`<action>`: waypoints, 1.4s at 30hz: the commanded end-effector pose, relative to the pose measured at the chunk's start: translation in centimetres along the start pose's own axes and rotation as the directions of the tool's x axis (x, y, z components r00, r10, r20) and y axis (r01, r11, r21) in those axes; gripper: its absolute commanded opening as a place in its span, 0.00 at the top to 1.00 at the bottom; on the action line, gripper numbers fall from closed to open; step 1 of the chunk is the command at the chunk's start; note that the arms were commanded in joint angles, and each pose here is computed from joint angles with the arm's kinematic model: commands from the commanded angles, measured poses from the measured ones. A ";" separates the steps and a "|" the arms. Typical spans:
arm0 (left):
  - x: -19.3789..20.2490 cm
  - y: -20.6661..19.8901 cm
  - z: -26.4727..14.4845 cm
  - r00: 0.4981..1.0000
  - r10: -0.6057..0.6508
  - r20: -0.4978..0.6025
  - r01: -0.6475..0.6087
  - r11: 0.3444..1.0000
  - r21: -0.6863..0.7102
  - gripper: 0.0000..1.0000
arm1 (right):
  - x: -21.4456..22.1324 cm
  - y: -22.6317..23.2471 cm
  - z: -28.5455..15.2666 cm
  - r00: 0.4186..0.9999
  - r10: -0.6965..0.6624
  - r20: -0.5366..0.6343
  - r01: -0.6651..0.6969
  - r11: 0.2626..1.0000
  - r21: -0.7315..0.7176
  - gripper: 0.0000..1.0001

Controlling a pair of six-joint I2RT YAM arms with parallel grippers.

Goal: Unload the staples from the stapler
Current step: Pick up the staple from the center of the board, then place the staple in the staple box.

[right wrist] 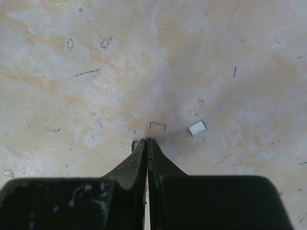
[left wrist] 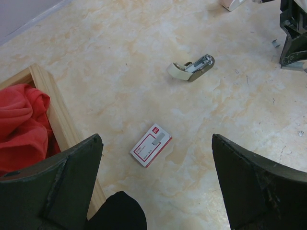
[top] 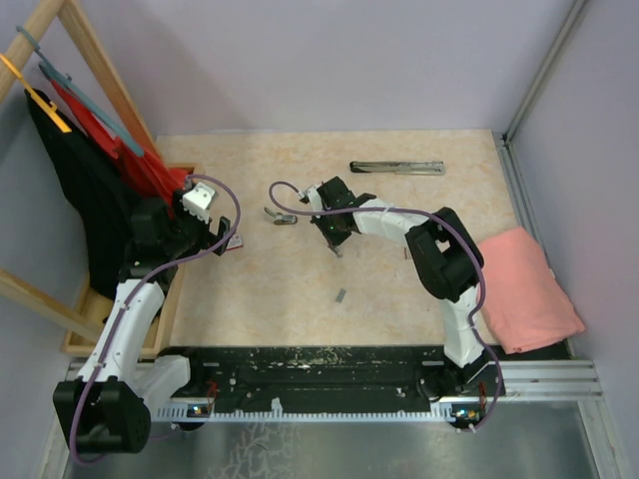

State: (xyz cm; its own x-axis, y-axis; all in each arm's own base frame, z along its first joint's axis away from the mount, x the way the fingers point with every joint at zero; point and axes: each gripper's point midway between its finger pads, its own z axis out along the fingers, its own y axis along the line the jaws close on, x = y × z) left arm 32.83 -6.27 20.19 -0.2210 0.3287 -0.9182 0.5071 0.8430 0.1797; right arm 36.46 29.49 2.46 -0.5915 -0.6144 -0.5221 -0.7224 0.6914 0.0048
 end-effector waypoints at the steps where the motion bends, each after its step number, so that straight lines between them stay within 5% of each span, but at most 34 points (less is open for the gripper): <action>1: -0.7 0.1 0.0 1.000 -0.001 0.025 0.000 1.000 0.005 0.01 | -2.2 -0.6 -1.0 0.998 -0.030 0.048 0.029 0.999 0.024 1.00; 16: -0.7 0.1 0.0 1.000 0.001 0.026 -0.001 1.000 0.009 0.01 | -5.6 -7.2 -9.2 0.960 0.055 0.274 -0.088 0.990 0.109 1.00; 26: -0.8 0.3 0.0 1.000 0.000 0.027 0.000 1.000 0.005 0.01 | -0.5 -13.3 -11.7 0.898 0.313 0.310 -0.371 0.916 0.150 1.00; 42: -1.0 0.2 -0.1 1.000 -0.001 0.030 0.001 1.000 0.009 0.01 | 6.4 -15.2 -14.4 0.812 0.448 0.374 -0.571 0.743 0.350 1.00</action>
State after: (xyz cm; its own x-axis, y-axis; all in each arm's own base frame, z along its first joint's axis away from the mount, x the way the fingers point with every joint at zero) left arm 32.85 -6.19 20.08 -0.2250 0.3252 -0.9185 0.5084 0.8434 0.1741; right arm 37.87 10.59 8.75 -0.7443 -0.1410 -0.6527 -0.1768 0.9842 -0.0110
